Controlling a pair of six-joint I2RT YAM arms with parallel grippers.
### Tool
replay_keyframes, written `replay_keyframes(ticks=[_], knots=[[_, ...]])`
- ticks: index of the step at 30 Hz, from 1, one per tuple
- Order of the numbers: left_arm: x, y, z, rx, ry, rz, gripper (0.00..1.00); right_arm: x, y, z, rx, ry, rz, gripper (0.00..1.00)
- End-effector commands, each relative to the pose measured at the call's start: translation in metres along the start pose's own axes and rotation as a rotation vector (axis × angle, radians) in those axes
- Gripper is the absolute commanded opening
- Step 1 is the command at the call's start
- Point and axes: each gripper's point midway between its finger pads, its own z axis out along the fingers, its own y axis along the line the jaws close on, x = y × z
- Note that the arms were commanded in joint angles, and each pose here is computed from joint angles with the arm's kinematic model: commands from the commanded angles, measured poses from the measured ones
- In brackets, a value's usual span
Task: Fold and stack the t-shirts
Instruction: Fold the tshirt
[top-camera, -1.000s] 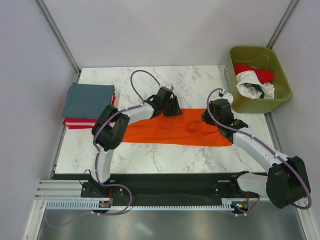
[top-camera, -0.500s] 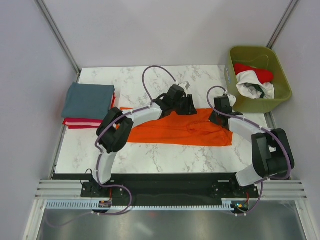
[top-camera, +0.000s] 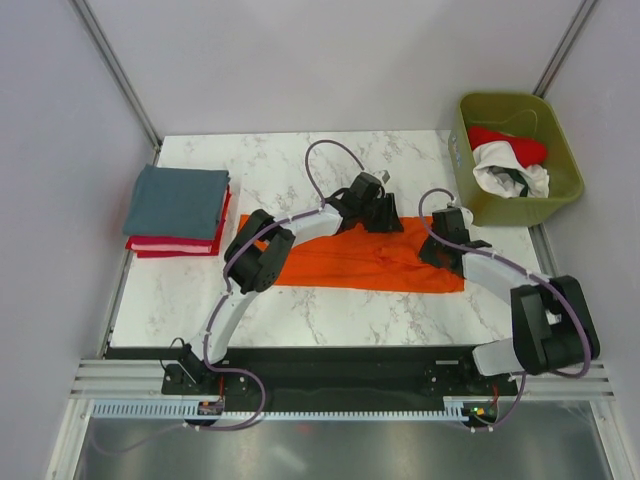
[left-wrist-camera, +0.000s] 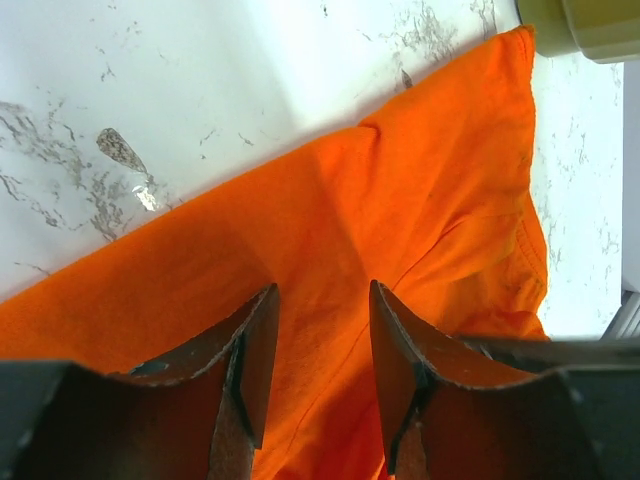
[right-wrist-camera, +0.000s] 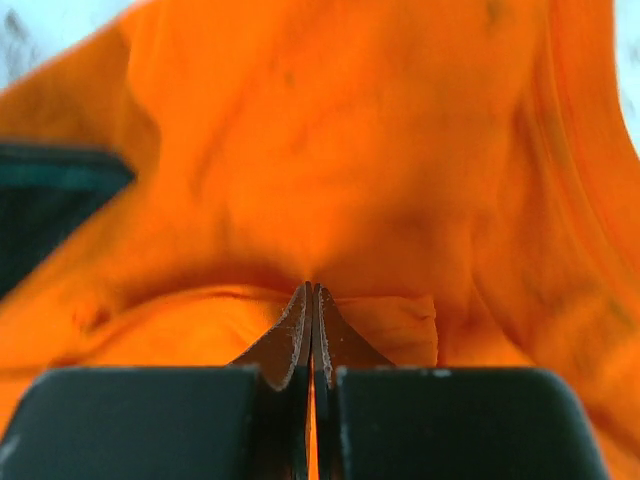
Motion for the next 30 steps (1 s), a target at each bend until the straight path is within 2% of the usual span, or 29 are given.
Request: replay_keyframes(ticks=[1, 2, 6, 10, 15, 19, 20, 25, 28, 29, 30], knots=[[0.001, 0.0, 0.003, -0.026, 0.005, -0.023, 0.49, 0.009, 0.002, -0.032, -0.073, 0.013, 0.013, 0.0], [0.002, 0.0, 0.004, -0.028, 0.008, -0.021, 0.49, 0.004, 0.003, -0.046, -0.099, -0.021, 0.016, 0.0], [0.0, -0.001, 0.003, -0.029, 0.003, -0.014, 0.49, 0.017, -0.006, -0.072, -0.132, -0.024, 0.021, 0.0], [-0.006, -0.008, -0.003, -0.022, -0.015, 0.014, 0.49, -0.007, 0.001, -0.086, -0.146, -0.107, 0.044, 0.0], [-0.019, -0.023, -0.02, -0.009, -0.054, 0.063, 0.49, -0.051, 0.011, -0.072, -0.069, -0.189, 0.029, 0.0], [-0.022, -0.025, -0.022, -0.01, -0.063, 0.072, 0.49, -0.059, 0.023, -0.039, -0.044, -0.149, -0.009, 0.0], [-0.021, -0.026, -0.021, -0.011, -0.062, 0.066, 0.49, -0.051, 0.019, -0.023, -0.012, -0.105, -0.026, 0.0], [-0.013, -0.018, -0.008, -0.015, -0.039, 0.046, 0.49, -0.02, 0.007, -0.003, 0.017, -0.01, -0.039, 0.0], [-0.013, -0.014, -0.005, -0.029, -0.038, 0.044, 0.49, 0.007, -0.008, -0.016, 0.01, 0.032, -0.029, 0.0], [-0.012, -0.01, -0.003, -0.037, -0.037, 0.043, 0.49, 0.005, -0.007, -0.03, -0.018, 0.006, -0.018, 0.0], [-0.012, -0.009, -0.002, -0.043, -0.037, 0.046, 0.49, 0.026, -0.021, -0.035, 0.0, 0.043, -0.018, 0.0]])
